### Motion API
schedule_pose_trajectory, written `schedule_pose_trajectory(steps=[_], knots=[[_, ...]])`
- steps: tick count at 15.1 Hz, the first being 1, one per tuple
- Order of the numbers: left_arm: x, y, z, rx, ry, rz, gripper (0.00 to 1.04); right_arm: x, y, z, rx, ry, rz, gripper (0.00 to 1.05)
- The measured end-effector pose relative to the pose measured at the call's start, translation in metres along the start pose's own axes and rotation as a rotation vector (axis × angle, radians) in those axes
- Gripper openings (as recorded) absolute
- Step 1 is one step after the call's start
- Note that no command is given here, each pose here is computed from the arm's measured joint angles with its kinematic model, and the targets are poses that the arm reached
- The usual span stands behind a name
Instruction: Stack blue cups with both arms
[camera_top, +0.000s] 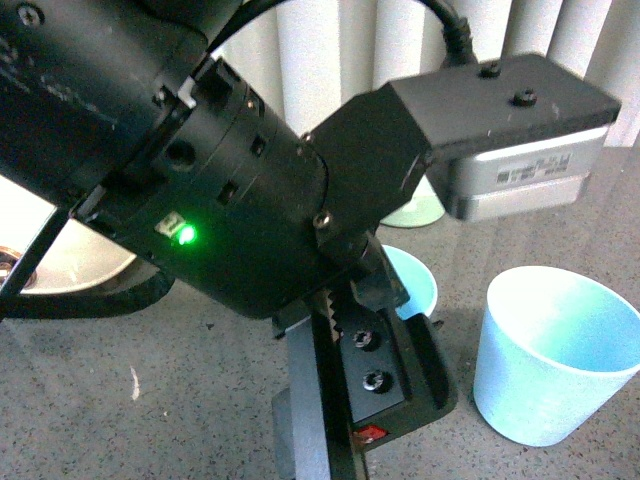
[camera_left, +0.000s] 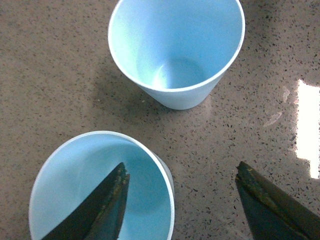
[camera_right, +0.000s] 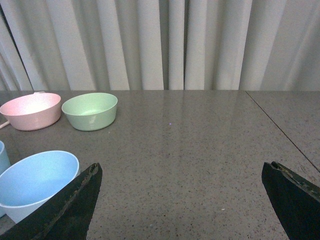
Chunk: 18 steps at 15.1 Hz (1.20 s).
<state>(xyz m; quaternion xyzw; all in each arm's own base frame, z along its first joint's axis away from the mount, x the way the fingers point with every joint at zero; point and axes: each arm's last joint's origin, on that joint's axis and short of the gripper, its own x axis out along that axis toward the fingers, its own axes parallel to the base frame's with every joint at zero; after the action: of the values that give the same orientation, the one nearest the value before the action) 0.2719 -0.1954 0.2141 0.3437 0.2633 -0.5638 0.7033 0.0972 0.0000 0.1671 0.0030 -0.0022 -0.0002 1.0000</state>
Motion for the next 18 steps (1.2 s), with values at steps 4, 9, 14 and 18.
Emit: schedule_pose_trajectory(steps=[4, 9, 14, 18], knots=[[-0.017, 0.003, 0.010, -0.017, -0.052, 0.008, 1.00, 0.000, 0.000, 0.000, 0.000, 0.000, 0.000, 0.98], [-0.045, 0.016, 0.011, -0.069, -0.152, 0.086, 0.98, 0.000, 0.000, 0.000, 0.000, 0.000, 0.000, 0.98], [-0.111, 0.024, -0.009, -0.192, -0.293, 0.337, 0.98, 0.000, 0.000, 0.000, 0.000, 0.000, 0.000, 0.98], [-0.170, 0.001, -0.031, -0.327, -0.459, 0.555, 0.98, 0.000, 0.000, 0.000, 0.000, 0.000, 0.000, 0.98]])
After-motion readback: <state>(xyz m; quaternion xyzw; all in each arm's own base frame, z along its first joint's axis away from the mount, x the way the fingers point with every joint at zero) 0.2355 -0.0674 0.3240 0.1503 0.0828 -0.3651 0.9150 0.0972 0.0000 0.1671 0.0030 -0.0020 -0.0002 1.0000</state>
